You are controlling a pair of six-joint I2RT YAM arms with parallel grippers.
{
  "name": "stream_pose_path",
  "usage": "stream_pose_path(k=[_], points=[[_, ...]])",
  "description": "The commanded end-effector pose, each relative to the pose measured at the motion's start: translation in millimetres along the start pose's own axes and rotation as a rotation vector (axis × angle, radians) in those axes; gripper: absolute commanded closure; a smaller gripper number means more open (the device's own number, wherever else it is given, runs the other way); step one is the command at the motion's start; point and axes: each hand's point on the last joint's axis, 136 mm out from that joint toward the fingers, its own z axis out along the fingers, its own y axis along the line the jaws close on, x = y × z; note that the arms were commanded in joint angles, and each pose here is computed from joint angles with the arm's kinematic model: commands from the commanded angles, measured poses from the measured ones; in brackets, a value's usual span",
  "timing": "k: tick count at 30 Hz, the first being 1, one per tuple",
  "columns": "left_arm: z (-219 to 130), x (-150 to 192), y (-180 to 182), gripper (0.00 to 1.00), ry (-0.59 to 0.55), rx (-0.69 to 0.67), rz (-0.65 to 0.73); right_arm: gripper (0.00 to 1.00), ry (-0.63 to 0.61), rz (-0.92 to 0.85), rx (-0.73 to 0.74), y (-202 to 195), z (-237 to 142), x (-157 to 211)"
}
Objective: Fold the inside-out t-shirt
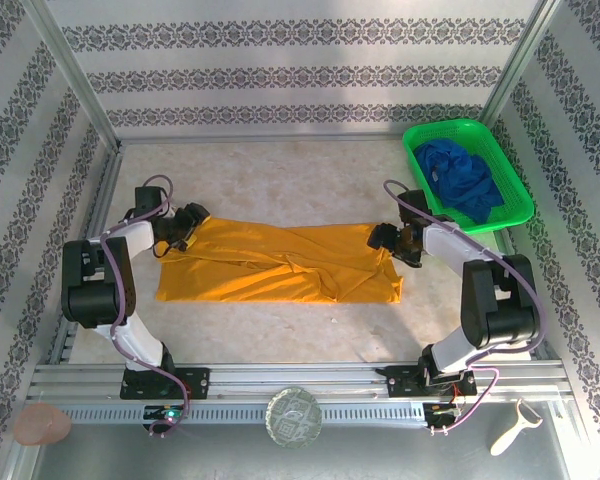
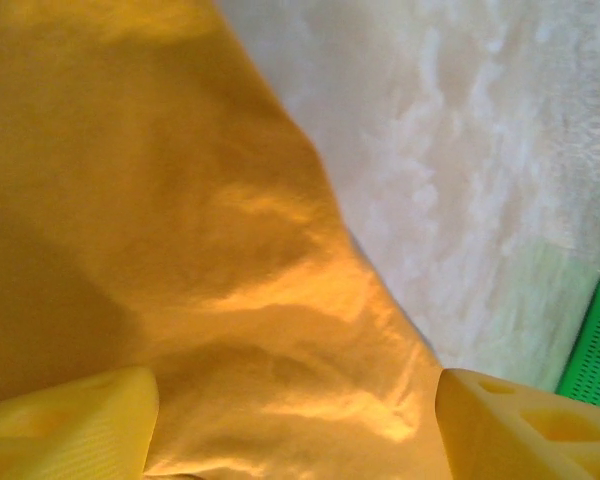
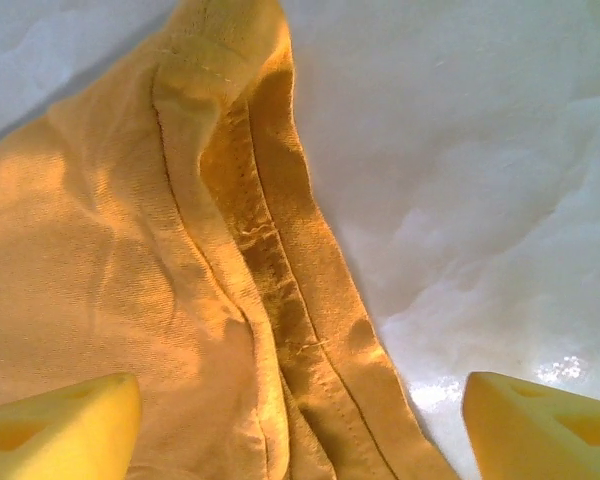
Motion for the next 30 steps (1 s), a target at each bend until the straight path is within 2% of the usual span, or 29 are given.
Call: stream_pose_path(k=[1, 5, 8, 10, 12, 20, 23, 25, 27, 28, 30], points=[[-19, 6, -27, 0.26, 0.023, 0.052, 0.058, 0.13, 0.020, -0.035, -0.031, 8, 8, -5], [-32, 21, -24, 0.26, 0.040, 0.013, 0.084, 0.12, 0.066, -0.043, -0.056, 15, 23, 0], [-34, 33, -3, 0.26, 0.045, -0.055, 0.083, 0.13, 0.101, -0.066, -0.085, 26, 31, 11], [-29, 39, 11, 0.25, 0.054, -0.080, 0.071, 0.16, 0.100, -0.092, -0.055, 27, 30, 15], [-19, 46, 24, 0.25, 0.079, -0.094, 0.052, 0.22, 0.114, -0.073, -0.102, 34, 28, 22], [0, 49, 44, 0.26, 0.114, -0.130, 0.032, 0.27, 0.178, -0.045, -0.114, 45, 37, 42], [1, 49, 44, 0.26, 0.116, -0.128, 0.029, 0.45, 0.187, -0.059, -0.115, 52, 41, 48], [1, 47, 41, 0.26, 0.113, -0.118, 0.030, 0.66, 0.184, -0.057, -0.112, 53, 42, 49], [-2, 44, 33, 0.26, 0.113, -0.100, 0.038, 0.95, 0.167, -0.046, -0.107, 51, 41, 45], [-5, 42, 28, 0.26, 0.108, -0.092, 0.047, 1.00, 0.156, -0.040, -0.110, 50, 39, 42], [-12, 37, 20, 0.26, 0.090, -0.090, 0.072, 1.00, 0.126, -0.018, -0.133, 50, 28, 31]])
